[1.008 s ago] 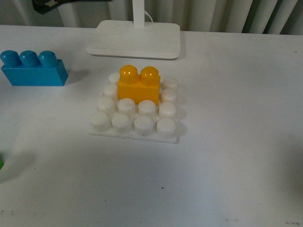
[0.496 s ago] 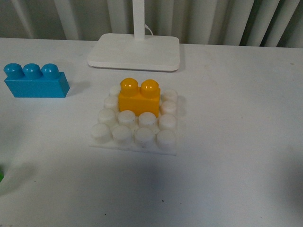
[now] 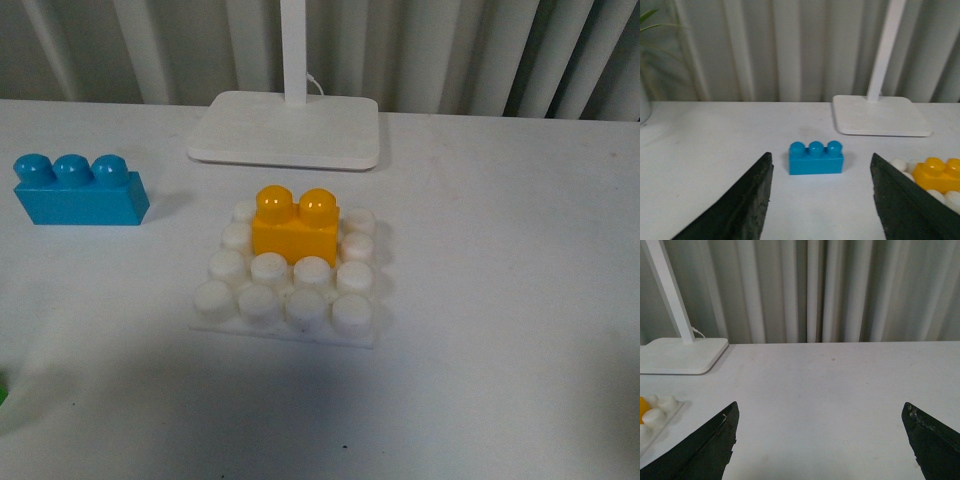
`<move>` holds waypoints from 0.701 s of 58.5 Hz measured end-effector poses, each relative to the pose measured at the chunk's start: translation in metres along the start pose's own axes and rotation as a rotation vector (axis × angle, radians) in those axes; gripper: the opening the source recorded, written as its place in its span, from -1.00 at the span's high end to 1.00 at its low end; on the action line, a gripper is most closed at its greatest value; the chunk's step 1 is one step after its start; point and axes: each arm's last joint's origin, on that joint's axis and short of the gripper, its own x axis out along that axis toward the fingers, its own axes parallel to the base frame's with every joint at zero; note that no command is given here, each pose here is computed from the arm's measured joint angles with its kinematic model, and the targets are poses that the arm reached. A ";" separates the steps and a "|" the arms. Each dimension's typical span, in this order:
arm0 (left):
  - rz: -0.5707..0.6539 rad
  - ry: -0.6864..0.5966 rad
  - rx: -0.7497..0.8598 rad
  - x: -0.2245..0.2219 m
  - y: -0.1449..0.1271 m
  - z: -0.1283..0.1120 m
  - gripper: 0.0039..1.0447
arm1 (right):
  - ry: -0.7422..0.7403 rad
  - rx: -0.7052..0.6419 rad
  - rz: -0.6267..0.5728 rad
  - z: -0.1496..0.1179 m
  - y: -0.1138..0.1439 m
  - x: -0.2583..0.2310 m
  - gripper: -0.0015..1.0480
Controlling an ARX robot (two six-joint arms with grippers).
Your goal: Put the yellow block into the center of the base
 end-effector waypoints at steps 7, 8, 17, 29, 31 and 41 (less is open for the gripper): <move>0.013 0.003 -0.024 -0.003 0.002 -0.010 0.30 | 0.000 0.000 -0.002 0.000 0.000 0.000 -0.83; 0.013 0.003 -0.025 -0.003 0.002 -0.011 0.34 | 0.000 0.000 -0.002 0.000 0.000 0.000 -0.83; 0.015 -0.003 -0.032 -0.006 0.002 -0.020 0.94 | 0.000 0.000 -0.002 0.000 0.000 0.000 -0.83; 0.015 -0.007 -0.040 -0.011 0.001 -0.027 0.93 | 0.000 0.000 -0.002 0.000 0.000 0.000 -0.83; 0.014 0.014 -0.041 -0.014 0.001 -0.030 0.93 | 0.000 0.000 -0.002 0.000 0.000 0.000 -0.83; 0.015 -0.008 -0.041 -0.019 0.001 -0.033 0.93 | 0.000 0.000 -0.002 0.000 0.000 0.000 -0.83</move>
